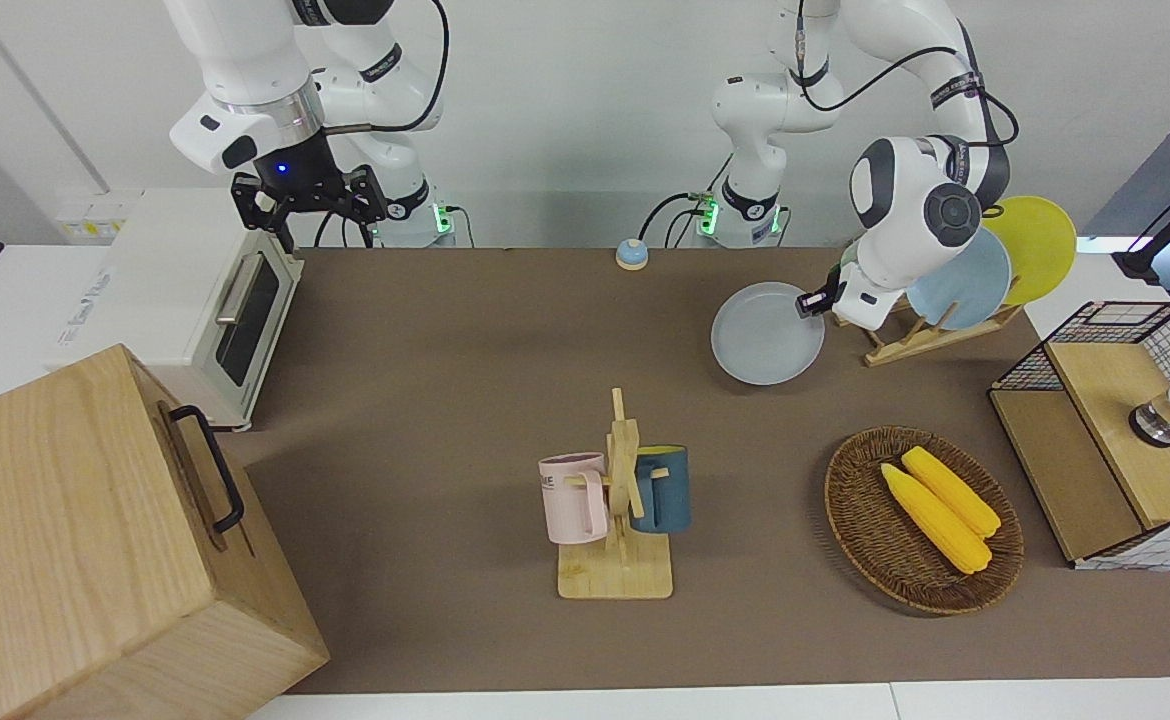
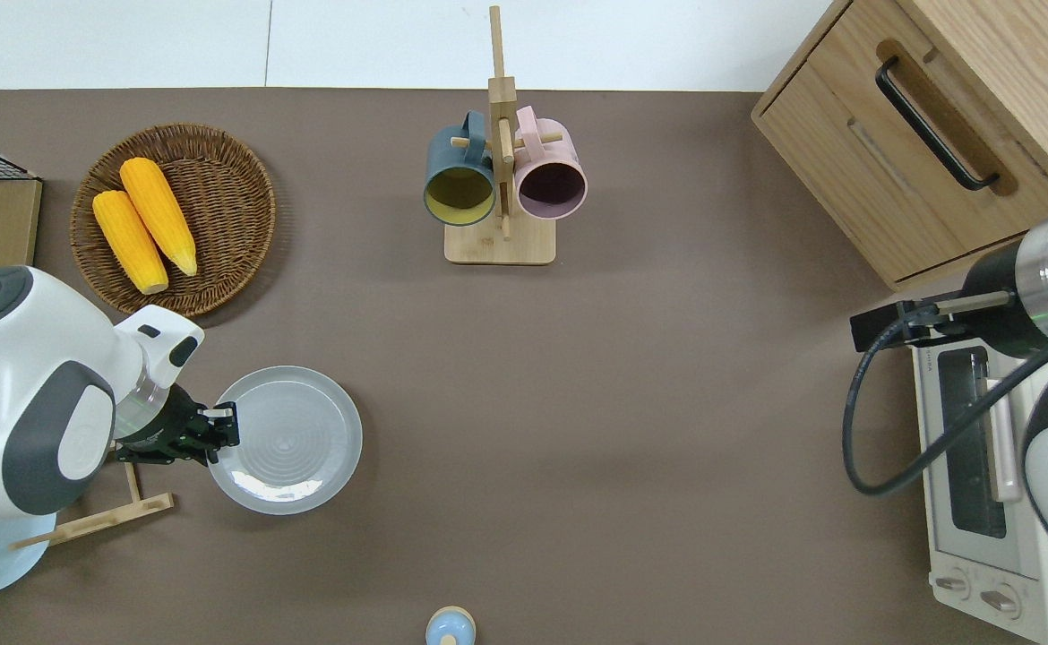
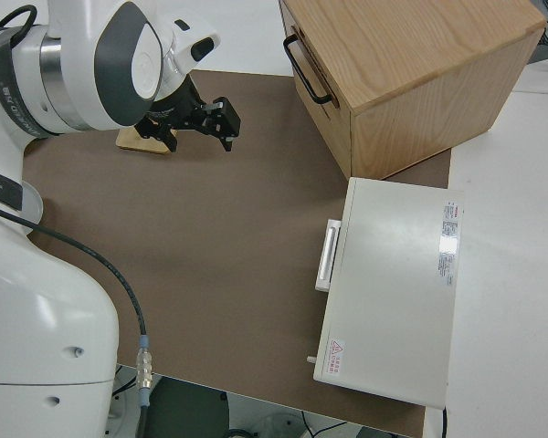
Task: Pick gray plate from table and place it on lower plate rack with left arm
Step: 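Lift the gray plate with the left gripper and tilt it upright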
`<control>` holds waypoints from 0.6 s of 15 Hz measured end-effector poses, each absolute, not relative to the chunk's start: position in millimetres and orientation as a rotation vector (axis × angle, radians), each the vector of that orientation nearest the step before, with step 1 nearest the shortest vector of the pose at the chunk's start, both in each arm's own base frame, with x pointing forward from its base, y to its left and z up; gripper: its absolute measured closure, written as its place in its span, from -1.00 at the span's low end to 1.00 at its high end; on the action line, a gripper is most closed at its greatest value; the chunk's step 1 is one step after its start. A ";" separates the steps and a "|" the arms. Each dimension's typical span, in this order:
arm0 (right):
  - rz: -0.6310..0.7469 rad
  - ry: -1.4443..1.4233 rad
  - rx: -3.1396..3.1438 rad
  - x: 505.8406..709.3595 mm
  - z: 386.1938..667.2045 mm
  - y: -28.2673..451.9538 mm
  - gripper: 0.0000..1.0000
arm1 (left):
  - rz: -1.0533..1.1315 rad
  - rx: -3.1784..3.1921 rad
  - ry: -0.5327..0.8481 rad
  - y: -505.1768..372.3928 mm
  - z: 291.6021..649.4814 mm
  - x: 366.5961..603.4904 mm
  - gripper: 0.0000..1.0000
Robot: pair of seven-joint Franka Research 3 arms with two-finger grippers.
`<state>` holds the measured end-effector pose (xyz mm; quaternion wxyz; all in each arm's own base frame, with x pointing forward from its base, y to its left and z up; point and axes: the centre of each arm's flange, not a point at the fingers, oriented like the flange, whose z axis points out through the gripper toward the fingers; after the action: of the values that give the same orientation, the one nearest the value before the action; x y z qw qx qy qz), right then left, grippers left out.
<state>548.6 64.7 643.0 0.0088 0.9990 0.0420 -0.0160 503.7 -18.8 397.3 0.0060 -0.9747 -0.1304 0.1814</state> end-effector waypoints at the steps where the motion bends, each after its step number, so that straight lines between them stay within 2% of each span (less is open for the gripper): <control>1: -0.050 0.131 3.121 548.6 643.0 64.7 -0.97 | 0.551 -3.036 -0.394 -16.2 401.1 505.2 0.88; 9: -0.050 0.131 3.121 548.6 643.0 64.7 -0.97 | 0.451 -2.891 -0.342 -0.1 443.6 509.8 0.88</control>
<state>548.6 64.7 643.0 0.0088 0.9990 0.0420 -0.0160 509.8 -0.1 443.6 0.0977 -0.9767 -0.1155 0.1524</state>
